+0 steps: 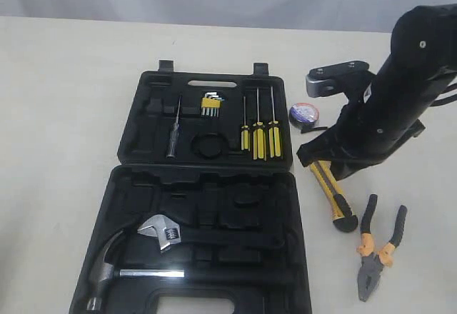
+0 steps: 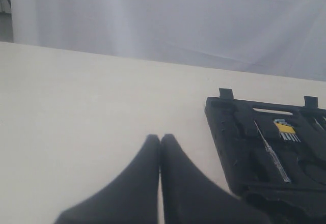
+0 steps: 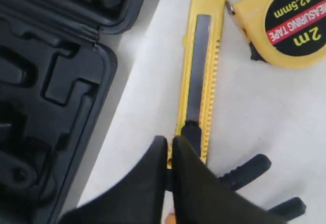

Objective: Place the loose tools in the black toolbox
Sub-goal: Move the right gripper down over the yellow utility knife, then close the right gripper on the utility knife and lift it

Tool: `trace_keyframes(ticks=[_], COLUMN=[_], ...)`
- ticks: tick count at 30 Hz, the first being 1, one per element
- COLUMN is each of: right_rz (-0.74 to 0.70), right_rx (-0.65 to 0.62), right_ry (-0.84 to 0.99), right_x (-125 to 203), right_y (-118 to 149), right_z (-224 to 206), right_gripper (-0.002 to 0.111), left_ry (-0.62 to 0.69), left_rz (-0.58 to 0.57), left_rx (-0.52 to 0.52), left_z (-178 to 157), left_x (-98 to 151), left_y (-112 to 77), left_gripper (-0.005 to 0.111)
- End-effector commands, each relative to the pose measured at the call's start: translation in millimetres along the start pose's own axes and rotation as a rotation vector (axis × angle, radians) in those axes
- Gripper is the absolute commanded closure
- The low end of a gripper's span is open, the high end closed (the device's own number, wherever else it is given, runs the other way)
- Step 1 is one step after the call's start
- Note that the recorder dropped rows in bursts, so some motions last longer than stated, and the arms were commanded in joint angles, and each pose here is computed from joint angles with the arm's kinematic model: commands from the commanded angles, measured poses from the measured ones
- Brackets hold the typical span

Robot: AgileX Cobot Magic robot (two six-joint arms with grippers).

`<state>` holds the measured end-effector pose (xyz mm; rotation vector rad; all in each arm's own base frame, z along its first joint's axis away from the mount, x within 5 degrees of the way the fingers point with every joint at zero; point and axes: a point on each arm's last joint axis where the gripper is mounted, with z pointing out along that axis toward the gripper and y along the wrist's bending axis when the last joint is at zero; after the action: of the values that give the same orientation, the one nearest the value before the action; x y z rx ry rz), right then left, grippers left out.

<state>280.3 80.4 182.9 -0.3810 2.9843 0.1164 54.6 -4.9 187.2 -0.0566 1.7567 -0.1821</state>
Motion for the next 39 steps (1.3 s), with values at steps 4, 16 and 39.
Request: trace_keyframes(ticks=[4, 16, 39], right_rz=[-0.032, -0.068, -0.064], right_rx=[0.012, 0.049, 0.047], right_ry=[-0.020, -0.014, 0.091], right_x=[-8, -16, -11], right_y=[-2, -7, -9], right_z=[14, 45, 78], right_gripper=[0.036, 0.062, 0.076], left_ry=[0.001, 0.001, 0.001], left_rz=[0.000, 0.000, 0.003], left_rx=[0.006, 0.006, 0.005], left_z=[0, 0, 0], left_x=[-1, -1, -1], left_y=[-0.6, -0.6, -0.5], left_gripper=[0.107, 0.107, 0.107])
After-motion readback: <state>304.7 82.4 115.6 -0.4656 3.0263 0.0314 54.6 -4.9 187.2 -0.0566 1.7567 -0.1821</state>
